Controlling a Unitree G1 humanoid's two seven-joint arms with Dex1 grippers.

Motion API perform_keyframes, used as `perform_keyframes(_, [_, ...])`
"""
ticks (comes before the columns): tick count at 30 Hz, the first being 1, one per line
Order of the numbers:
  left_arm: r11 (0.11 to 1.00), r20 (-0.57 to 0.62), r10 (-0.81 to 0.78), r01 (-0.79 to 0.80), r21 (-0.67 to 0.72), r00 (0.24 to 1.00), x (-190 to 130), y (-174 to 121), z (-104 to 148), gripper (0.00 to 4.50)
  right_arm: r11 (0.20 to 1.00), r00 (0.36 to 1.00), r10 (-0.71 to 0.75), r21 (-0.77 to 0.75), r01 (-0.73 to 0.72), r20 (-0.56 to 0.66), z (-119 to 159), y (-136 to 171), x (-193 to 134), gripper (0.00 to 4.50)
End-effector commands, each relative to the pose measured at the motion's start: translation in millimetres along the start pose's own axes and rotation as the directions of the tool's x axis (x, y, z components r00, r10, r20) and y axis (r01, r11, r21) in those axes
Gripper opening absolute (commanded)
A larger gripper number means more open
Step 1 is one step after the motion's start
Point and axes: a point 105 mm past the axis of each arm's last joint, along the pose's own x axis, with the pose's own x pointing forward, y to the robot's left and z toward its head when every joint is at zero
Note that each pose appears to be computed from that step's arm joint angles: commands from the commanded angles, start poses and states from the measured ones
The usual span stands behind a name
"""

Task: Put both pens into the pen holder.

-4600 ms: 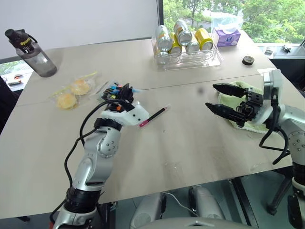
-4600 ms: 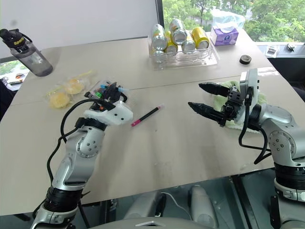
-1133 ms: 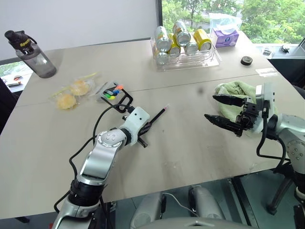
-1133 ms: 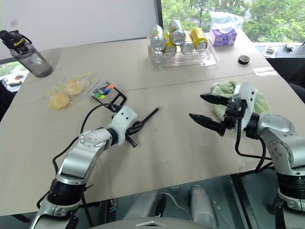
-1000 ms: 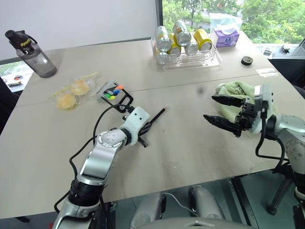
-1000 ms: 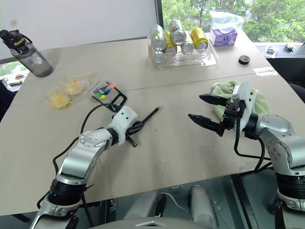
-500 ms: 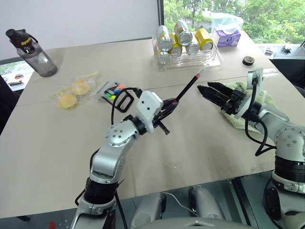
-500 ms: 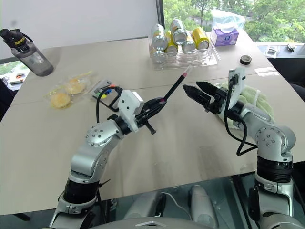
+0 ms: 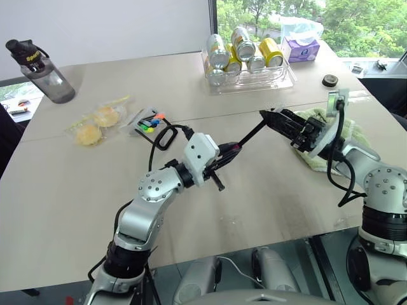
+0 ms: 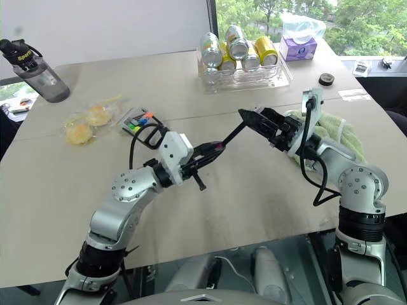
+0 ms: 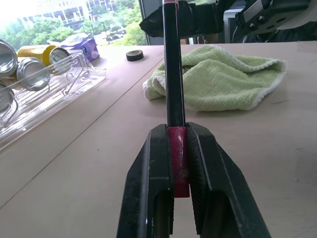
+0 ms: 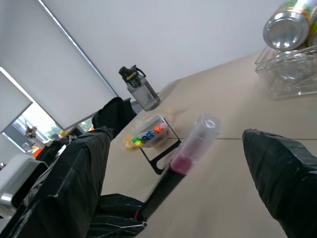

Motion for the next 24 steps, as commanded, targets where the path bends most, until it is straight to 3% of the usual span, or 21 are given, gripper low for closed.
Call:
perform_keyframes(1, [0.999,0.041,0.002,-0.004,0.044,0.999,-1.7,-0.6,11.3,0.00,0.997,0.997,0.064,-0.040,-0.062,0.045,17.2,12.9,-0.6,3.27])
perform_keyframes(7, [0.999,0.040,0.012,-0.014,0.049,0.999,-2.1,2.5,10.2,0.00,0.996,0.997,0.077,-0.046,-0.076,0.018,15.5,13.4,-2.2,0.24])
perform_keyframes(8, [0.999,0.038,0.014,-0.016,0.051,0.999,-2.2,3.0,9.9,0.00,0.996,0.997,0.079,-0.048,-0.078,0.014,15.2,13.7,-2.3,0.06])
perform_keyframes(13, [0.999,0.026,0.036,-0.037,0.027,0.999,-4.5,8.2,7.8,0.00,0.993,0.997,0.072,-0.088,-0.073,-0.016,13.0,12.8,-1.7,0.06])
perform_keyframes(17, [0.996,0.001,0.079,-0.079,0.032,0.997,-8.3,15.8,5.7,1.64,0.992,0.996,0.040,-0.124,-0.030,0.077,27.8,7.0,13.4,0.06])
perform_keyframes(20, [0.983,-0.028,0.174,-0.172,0.062,0.984,-16.3,30.4,2.9,3.21,0.991,0.992,0.030,-0.134,-0.013,0.126,34.4,5.8,27.3,0.06])
perform_keyframes(21, [0.977,-0.038,0.207,-0.204,0.061,0.978,-21.9,34.7,2.0,3.40,0.990,0.990,0.030,-0.139,-0.010,0.139,35.5,5.9,32.2,0.06])
perform_keyframes(22, [0.971,-0.049,0.236,-0.233,0.058,0.970,-27.4,38.4,1.1,3.97,0.990,0.988,0.032,-0.143,-0.009,0.152,36.5,6.2,36.4,0.06])
perform_keyframes(24, [0.951,-0.076,0.308,-0.304,0.053,0.948,-40.7,46.0,-1.3,4.43,0.990,0.981,0.033,-0.142,-0.005,0.191,39.8,7.4,45.8,0.06])
